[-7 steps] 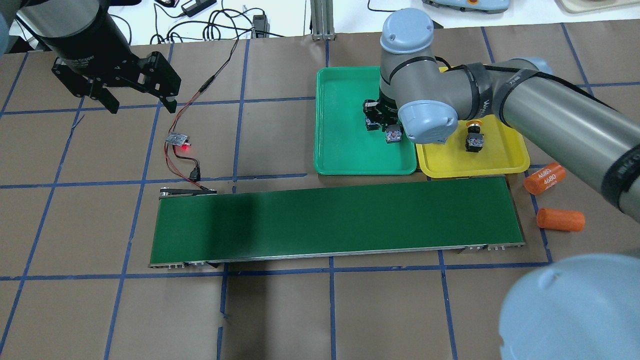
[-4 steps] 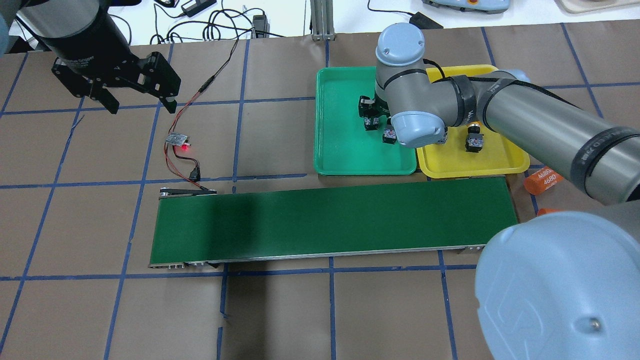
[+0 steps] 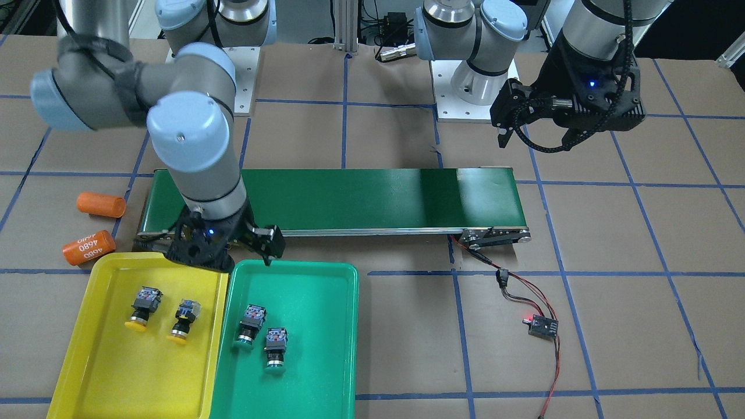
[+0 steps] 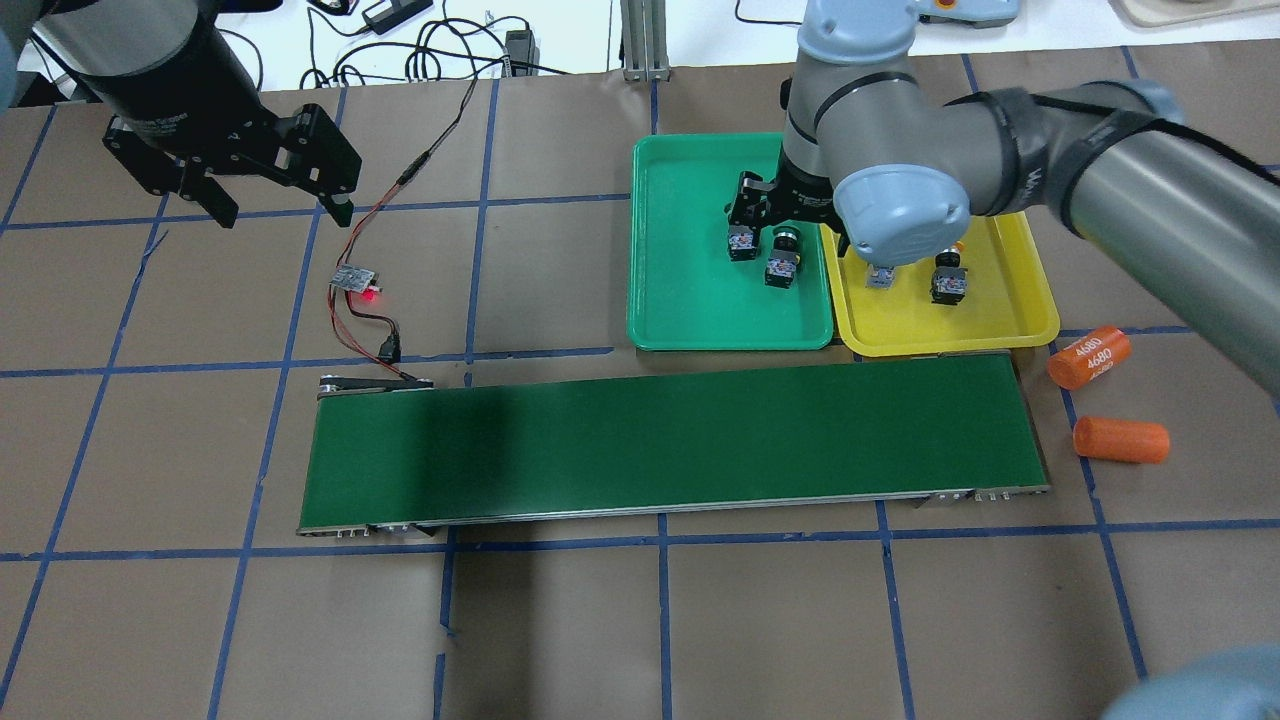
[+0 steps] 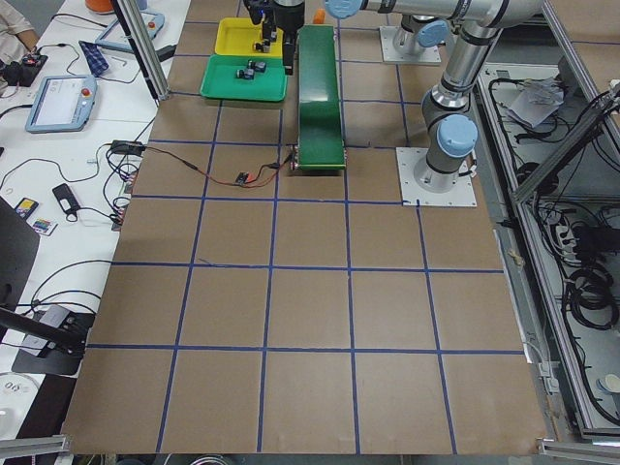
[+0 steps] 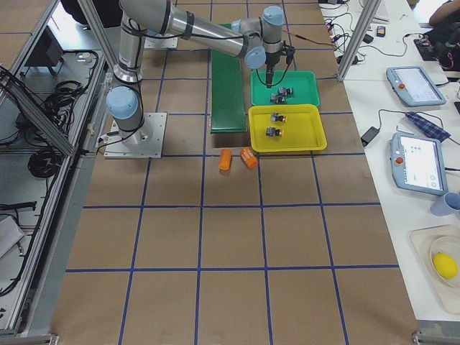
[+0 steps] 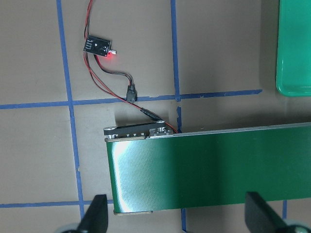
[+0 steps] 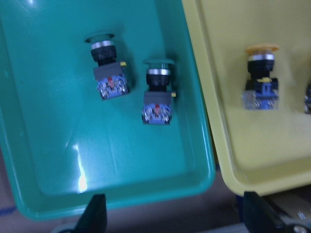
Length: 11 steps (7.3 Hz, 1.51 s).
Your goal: Sort buttons by color to trays
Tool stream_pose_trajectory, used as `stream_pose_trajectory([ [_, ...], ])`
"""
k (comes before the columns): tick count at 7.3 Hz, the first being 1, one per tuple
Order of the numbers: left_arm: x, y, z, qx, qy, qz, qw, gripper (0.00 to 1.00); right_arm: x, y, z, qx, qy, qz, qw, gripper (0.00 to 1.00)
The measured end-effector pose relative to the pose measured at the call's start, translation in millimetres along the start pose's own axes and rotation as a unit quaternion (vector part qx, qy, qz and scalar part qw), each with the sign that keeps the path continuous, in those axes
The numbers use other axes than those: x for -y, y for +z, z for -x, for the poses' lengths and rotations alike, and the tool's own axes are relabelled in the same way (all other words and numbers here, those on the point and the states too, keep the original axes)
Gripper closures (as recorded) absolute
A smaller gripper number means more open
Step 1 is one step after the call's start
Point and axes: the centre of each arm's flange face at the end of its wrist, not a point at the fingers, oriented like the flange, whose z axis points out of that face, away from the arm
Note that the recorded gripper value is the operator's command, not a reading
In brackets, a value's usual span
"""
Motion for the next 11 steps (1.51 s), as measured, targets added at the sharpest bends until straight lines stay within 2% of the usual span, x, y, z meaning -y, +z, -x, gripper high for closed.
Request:
stream_pose_trajectory([
  [1, 0.0, 0.0, 0.1, 0.000, 0.000, 0.000, 1.0000, 0.00, -32.8, -50.9, -33.0, -0.011, 0.000, 0.034, 0.9994, 0.00],
  [2, 0.1, 0.0, 0.1, 0.000, 0.000, 0.000, 1.0000, 0.00, -59.7, -81.4, -66.5, -0.016, -0.005, 0.065, 0.9977, 0.00],
  [3, 0.2, -0.2, 0.0, 0.000, 0.000, 0.000, 1.0000, 0.00, -78.4, -95.6, -88.1, -0.014, -0.012, 0.083, 0.9964, 0.00],
  [4, 0.2, -0.4, -0.2, 0.000, 0.000, 0.000, 1.0000, 0.00, -90.6, -100.0, -97.3, -0.012, -0.016, 0.089, 0.9958, 0.00],
  [5, 0.2, -0.4, -0.2, 0.000, 0.000, 0.000, 1.0000, 0.00, -97.3, -100.6, -101.0, -0.010, -0.019, 0.089, 0.9958, 0.00],
  [8, 0.8, -0.9, -0.2, 0.000, 0.000, -0.003, 1.0000, 0.00, -102.3, -115.2, -103.3, -0.003, -0.015, 0.047, 0.9988, 0.00],
  [11, 1.0, 0.0, -0.2, 0.000, 0.000, -0.002, 1.0000, 0.00, -107.8, -123.3, -104.6, -0.001, -0.032, 0.036, 0.9988, 0.00],
])
